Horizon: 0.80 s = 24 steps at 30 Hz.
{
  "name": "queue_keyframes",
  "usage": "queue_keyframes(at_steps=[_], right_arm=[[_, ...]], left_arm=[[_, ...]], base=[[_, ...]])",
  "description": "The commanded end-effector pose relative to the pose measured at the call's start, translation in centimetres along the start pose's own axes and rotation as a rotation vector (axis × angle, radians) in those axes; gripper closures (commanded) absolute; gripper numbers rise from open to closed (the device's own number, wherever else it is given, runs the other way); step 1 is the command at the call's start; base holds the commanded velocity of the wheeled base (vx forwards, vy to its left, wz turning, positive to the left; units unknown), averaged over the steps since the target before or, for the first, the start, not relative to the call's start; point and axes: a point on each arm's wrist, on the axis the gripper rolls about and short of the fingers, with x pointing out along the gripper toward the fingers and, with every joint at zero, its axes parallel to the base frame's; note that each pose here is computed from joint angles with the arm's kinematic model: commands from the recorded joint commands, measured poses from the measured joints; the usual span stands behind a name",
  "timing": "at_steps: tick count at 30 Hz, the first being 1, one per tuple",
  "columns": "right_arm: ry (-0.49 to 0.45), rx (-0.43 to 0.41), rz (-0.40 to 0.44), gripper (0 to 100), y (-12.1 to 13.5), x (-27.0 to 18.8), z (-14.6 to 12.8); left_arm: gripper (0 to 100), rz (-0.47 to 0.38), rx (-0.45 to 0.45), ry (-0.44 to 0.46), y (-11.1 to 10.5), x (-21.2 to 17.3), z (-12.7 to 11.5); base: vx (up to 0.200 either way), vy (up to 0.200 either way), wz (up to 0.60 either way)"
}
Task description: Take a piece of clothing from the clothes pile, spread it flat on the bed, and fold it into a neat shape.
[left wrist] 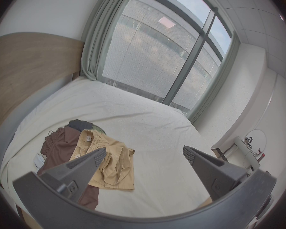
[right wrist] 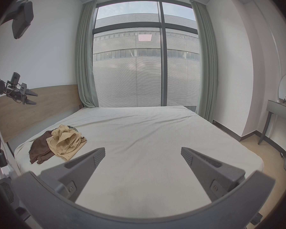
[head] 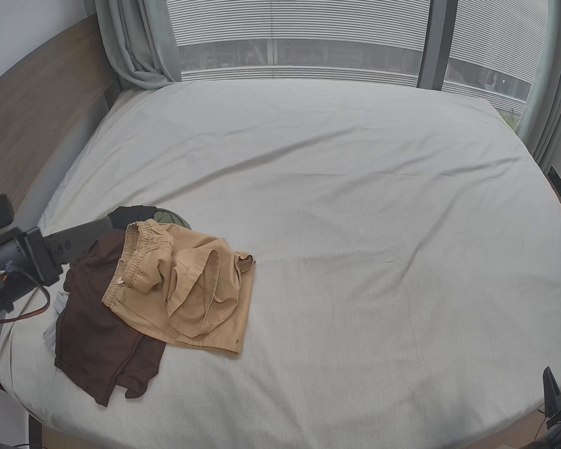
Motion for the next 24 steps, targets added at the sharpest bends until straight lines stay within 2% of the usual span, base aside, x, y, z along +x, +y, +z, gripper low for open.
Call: queue_keyframes(at_steps=[1, 6, 9, 12, 13, 16, 24], right_arm=[[0.012, -0.001, 0.001, 0, 0.0, 0.1, -0.5], [0.012, 0.001, 0.003, 0, 0.0, 0.1, -0.5], [0.012, 0.001, 0.003, 0, 0.0, 0.1, -0.5], [0.012, 0.001, 0.003, 0, 0.0, 0.1, -0.5], [0.012, 0.001, 0.003, 0, 0.0, 0.1, -0.5], [0.012, 0.001, 0.003, 0, 0.0, 0.1, -0.5], [0.012, 0.001, 0.003, 0, 0.0, 0.1, -0.5]], left_arm=[[0, 0.038, -0.05, 0.11, 1.5, 4.2, -0.6], [0, 0.08, -0.081, 0.142, 3.1, 5.6, -1.1], [0, 0.071, -0.095, 0.14, 4.1, 6.0, -1.1], [0, 0.071, -0.095, 0.14, 4.1, 6.0, -1.1], [0, 0.052, -0.12, 0.165, 5.3, 6.4, -1.4], [0, 0.052, -0.136, 0.188, 6.1, 7.1, -1.8], [0, 0.038, -0.153, 0.175, 8.3, 8.8, -2.1]], base=[[0.0, 0.0, 0.0], [0.0, 0.0, 0.0], [0.0, 0.0, 0.0], [0.0, 0.0, 0.0], [0.0, 0.0, 0.0], [0.0, 0.0, 0.0], [0.0, 0.0, 0.0]])
